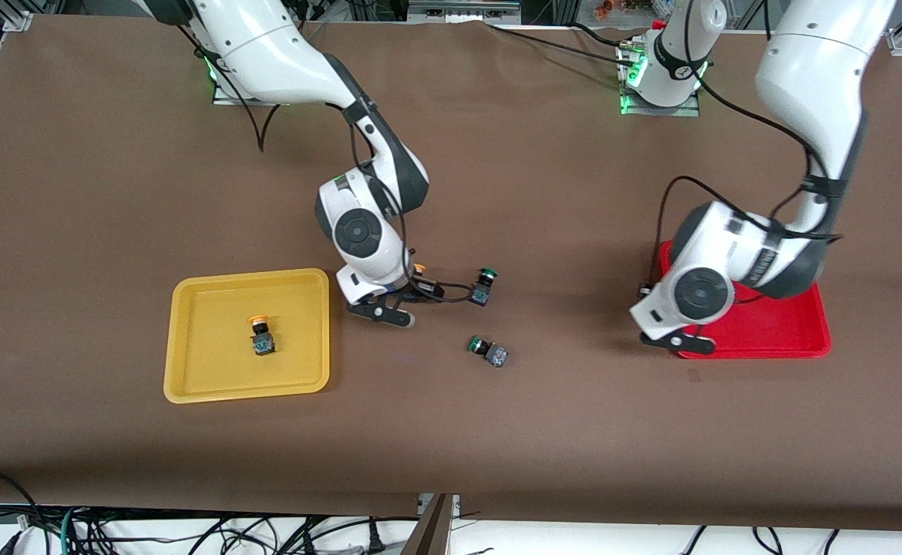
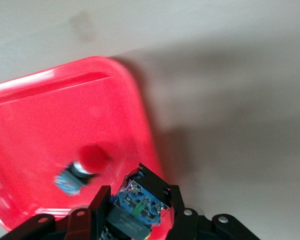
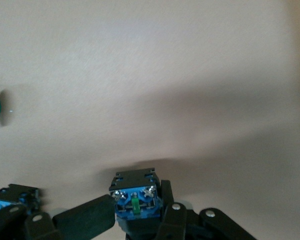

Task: Place red and yellow buttons in trays
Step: 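Carry the orange button to the yellow tray while the left gripper carries red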

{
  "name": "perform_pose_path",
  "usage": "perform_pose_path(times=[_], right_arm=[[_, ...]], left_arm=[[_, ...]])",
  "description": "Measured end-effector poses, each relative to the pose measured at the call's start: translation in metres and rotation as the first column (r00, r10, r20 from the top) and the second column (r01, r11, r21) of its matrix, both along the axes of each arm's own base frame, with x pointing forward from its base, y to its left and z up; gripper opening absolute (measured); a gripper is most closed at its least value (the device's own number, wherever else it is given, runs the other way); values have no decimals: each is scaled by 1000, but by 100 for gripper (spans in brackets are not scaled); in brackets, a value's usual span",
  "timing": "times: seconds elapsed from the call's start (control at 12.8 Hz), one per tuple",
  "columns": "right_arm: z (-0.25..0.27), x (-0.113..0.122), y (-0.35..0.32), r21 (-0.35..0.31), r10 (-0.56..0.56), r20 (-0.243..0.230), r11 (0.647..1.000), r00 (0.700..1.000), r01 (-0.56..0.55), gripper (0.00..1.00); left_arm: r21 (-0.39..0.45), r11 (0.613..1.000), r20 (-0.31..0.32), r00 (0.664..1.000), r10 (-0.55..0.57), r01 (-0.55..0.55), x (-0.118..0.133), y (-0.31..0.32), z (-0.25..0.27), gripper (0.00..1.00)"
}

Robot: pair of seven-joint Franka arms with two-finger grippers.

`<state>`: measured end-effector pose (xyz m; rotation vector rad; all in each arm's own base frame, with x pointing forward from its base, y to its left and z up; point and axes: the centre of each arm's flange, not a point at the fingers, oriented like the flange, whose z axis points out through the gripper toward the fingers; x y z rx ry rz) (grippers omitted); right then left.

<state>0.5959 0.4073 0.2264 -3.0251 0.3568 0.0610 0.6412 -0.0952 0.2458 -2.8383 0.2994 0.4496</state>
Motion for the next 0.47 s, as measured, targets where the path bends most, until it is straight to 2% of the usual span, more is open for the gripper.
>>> perform_pose_path(times=[0.08, 0.16, 0.31, 0.47], right_arm=[[20, 16, -32, -22, 60, -12, 998, 998, -60, 42], [28, 27, -55, -26, 100, -20, 995, 995, -101, 42], [36, 57, -125, -20, 210, -36, 977, 977, -211, 42], [34, 81, -193, -10, 256, -37, 967, 966, -256, 42]], left_arm=[[-46, 997, 3, 999, -54, 54, 9, 39, 2, 67], [-65, 995, 8, 997, -77, 78, 12, 53, 3, 75], [-87, 989, 48, 992, -113, 117, 21, 50, 18, 96], [-103, 984, 126, 983, -134, 147, 35, 23, 71, 100]])
